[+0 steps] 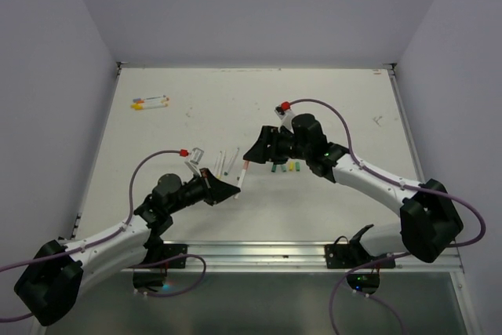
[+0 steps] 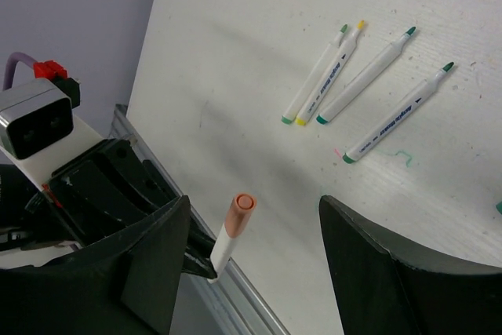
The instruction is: Open the pen caps
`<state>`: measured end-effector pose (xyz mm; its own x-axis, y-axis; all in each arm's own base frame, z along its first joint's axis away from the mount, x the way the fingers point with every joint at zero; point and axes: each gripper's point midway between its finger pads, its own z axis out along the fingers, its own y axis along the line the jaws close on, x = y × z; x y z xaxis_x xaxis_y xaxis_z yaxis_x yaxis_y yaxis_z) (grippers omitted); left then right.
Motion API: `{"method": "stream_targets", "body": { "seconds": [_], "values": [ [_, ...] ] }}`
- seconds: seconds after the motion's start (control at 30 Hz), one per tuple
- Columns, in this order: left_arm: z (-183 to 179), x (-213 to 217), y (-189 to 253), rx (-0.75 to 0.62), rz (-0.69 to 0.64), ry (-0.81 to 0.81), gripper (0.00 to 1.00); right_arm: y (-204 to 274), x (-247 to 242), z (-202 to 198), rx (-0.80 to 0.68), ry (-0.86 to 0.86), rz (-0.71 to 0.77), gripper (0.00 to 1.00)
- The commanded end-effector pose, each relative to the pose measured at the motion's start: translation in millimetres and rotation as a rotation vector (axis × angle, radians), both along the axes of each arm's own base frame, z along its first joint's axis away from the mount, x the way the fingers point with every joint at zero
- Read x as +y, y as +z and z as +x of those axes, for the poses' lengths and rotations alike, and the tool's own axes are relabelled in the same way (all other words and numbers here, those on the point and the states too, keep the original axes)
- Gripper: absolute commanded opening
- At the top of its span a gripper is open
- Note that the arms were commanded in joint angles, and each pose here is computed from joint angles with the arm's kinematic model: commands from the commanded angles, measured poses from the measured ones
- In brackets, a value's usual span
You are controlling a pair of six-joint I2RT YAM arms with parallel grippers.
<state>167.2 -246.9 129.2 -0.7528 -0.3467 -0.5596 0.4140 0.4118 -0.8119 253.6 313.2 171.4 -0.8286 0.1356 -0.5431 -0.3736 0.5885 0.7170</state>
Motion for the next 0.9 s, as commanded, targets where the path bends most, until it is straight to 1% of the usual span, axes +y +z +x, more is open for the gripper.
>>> {"method": "stream_targets", "body": {
  "seconds": [0.0,0.07,0.17,0.33,0.43,0.47,0.53,0.63,0.67,0.73,0.8,0.83,0.87],
  "values": [
    [-5,-10,29,-0.055,-0.106,-0.047,0.00,19,11,14,-0.056,-0.019,0.035,0.70],
    [-5,-11,32,-0.061,-0.114,-0.050,0.00,14,16,12,-0.048,-0.011,0.036,0.68],
    [-5,-12,35,-0.062,-0.117,-0.053,0.00,11,21,12,-0.046,-0.004,0.039,0.61],
    [-4,-12,31,-0.060,-0.092,-0.052,0.00,11,29,11,-0.044,0.006,0.044,0.52],
    [-4,-12,30,-0.060,-0.092,-0.052,0.00,10,33,10,-0.041,0.015,0.051,0.43],
    [-3,-12,30,-0.059,-0.090,-0.047,0.00,9,34,9,-0.036,0.017,0.051,0.42],
    [-2,-12,30,-0.057,-0.090,-0.044,0.00,8,38,7,-0.036,0.021,0.062,0.41],
    [-1,-14,32,-0.056,-0.091,-0.051,0.00,6,39,7,-0.034,0.018,0.058,0.35],
    [-1,-15,33,-0.057,-0.088,-0.053,0.00,5,40,6,-0.033,0.020,0.061,0.29],
    [0,-15,35,-0.061,-0.091,-0.050,0.00,5,41,5,-0.032,0.022,0.068,0.25],
    [0,-16,36,-0.065,-0.092,-0.051,0.00,5,42,5,-0.031,0.026,0.069,0.15],
    [1,-15,36,-0.066,-0.089,-0.049,0.00,4,42,4,-0.030,0.025,0.065,0.10],
    [1,-16,36,-0.069,-0.088,-0.051,0.00,5,42,4,-0.031,0.026,0.065,0.00]
  ]
}}
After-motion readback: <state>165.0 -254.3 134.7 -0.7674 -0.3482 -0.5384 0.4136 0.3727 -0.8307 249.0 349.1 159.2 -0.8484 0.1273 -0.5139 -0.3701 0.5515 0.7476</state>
